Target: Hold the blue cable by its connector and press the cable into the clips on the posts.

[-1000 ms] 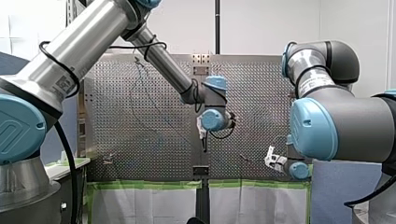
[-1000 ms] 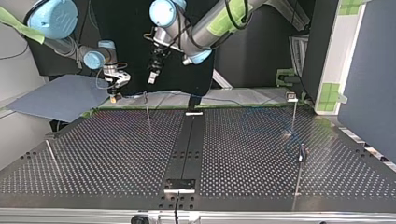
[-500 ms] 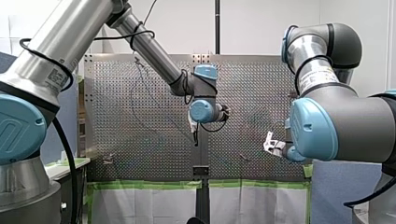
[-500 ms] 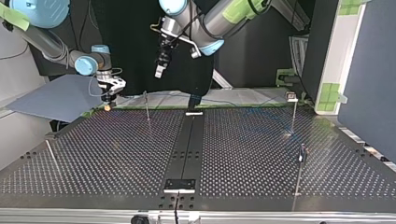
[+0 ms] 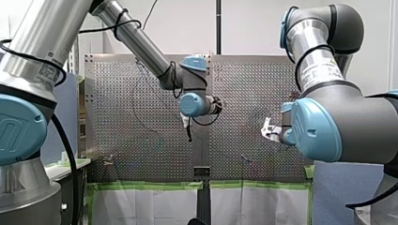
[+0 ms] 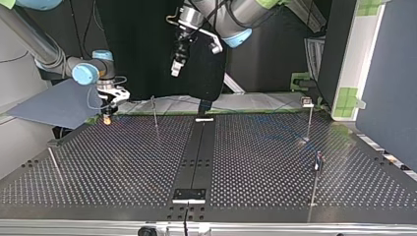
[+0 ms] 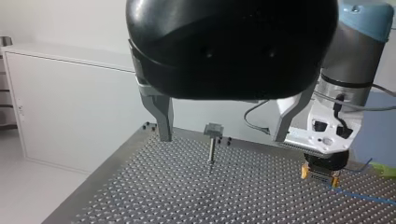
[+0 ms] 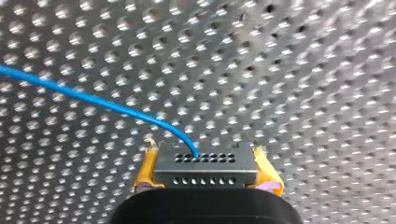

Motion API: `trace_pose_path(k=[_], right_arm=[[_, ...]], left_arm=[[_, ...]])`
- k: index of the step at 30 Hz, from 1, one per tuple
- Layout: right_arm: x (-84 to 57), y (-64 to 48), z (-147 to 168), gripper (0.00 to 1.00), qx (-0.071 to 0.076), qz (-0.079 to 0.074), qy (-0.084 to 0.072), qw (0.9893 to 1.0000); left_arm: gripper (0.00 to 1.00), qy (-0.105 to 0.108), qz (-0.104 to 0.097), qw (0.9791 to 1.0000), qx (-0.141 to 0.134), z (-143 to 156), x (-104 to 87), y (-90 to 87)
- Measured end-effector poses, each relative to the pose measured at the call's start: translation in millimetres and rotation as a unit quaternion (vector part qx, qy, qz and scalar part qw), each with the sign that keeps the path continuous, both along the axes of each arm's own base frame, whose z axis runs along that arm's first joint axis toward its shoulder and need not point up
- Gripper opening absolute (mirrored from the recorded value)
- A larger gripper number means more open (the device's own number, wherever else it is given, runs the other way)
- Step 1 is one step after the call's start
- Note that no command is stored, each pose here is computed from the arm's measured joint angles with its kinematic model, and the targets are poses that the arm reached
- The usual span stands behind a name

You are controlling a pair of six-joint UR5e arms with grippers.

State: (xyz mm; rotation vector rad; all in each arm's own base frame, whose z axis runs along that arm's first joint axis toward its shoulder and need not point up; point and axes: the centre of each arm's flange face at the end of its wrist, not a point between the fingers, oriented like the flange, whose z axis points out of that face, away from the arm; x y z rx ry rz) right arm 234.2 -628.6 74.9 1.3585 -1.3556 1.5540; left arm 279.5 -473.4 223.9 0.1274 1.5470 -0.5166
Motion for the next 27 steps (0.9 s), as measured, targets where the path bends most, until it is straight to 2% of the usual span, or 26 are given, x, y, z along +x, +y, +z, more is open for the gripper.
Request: trace_pose_path(k=[7, 13, 18, 27], right_arm=[[9.2, 2.9, 39.1, 0.0, -0.015, 0.001, -0.001, 0.9999], [19.9, 7.6, 71.5, 0.0, -0.032, 0.01, -0.002, 0.9994], [29.1, 14.7, 91.5, 0.0, -0.046, 0.019, -0.005, 0.9988], [37.5, 32.4, 82.2, 0.0, -0.044, 0.027, -0.005, 0.9986]], left_arm=[[1.0, -0.012, 0.001, 0.9998, -0.013, 10.9, -15.5, 13.8], [1.0, -0.022, -0.002, 0.9989, -0.041, 18.9, -26.4, 26.4], [1.0, -0.011, -0.001, 0.999, -0.044, -5.9, -32.5, 35.0], [1.0, 0.026, 0.001, 0.9987, -0.044, -64.2, -41.8, 52.9]])
